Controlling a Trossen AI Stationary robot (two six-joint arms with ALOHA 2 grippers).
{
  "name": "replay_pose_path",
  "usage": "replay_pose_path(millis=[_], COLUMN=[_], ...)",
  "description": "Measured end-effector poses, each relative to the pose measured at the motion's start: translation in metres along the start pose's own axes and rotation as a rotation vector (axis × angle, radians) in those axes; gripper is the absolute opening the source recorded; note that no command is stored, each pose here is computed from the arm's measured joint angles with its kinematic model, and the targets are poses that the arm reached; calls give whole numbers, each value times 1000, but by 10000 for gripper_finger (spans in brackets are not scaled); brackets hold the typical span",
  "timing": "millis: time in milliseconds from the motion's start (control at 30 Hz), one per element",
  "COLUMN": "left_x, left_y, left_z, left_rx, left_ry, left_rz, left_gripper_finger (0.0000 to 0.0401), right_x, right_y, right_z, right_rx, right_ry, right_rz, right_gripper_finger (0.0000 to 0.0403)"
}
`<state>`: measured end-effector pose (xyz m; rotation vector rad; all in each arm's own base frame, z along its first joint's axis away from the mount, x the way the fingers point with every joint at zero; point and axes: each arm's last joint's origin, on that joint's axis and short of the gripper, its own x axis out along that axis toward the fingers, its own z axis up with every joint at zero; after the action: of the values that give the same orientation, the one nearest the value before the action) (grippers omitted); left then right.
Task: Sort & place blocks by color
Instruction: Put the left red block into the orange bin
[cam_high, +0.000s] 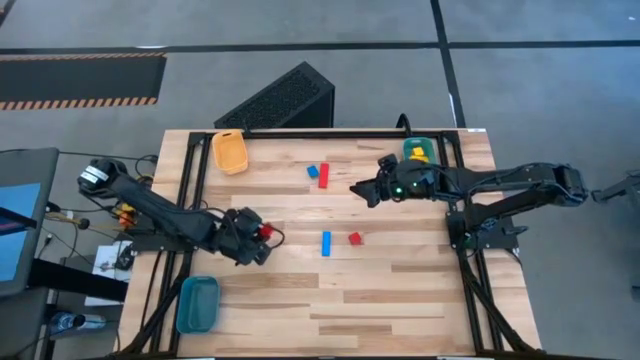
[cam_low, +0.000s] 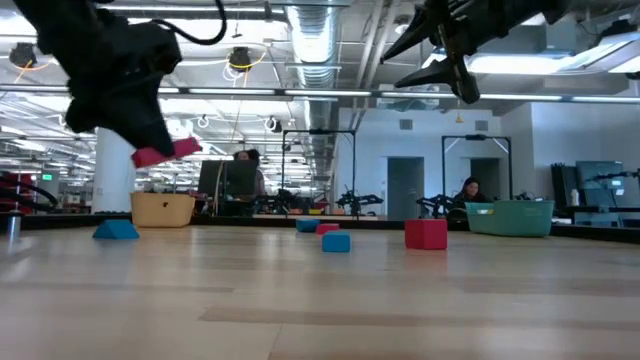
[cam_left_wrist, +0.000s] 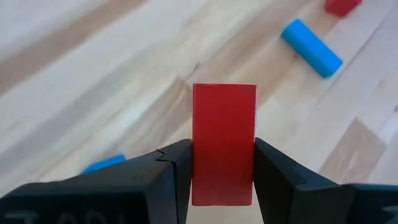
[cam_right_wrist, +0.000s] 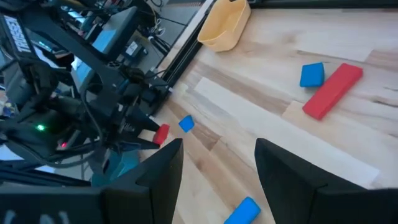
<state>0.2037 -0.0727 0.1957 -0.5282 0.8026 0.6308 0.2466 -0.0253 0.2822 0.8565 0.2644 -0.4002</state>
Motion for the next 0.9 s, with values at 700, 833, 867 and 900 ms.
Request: replay_pose_path(millis=[700,833,867,900], left_x=[20,25,26,27], left_y=[21,26,28,30], left_z=[57,73,76,80], left_rx=[-204,-249,-261,-278], left_ry=[-79,-136,-149,-161], left_rz=[59,45,46,50], left_gripper_finger=[105,104,104,104], right_x=[-26,-27,-26,-25], right_y=[-18,-26,-29,-31], right_z=[40,49,50,51], right_rx=[-222,-225,-220,-217], right_ry=[-99,-56,-43,-30], right_rz=[22,73,85,92], right_gripper_finger=[225,225,225,225])
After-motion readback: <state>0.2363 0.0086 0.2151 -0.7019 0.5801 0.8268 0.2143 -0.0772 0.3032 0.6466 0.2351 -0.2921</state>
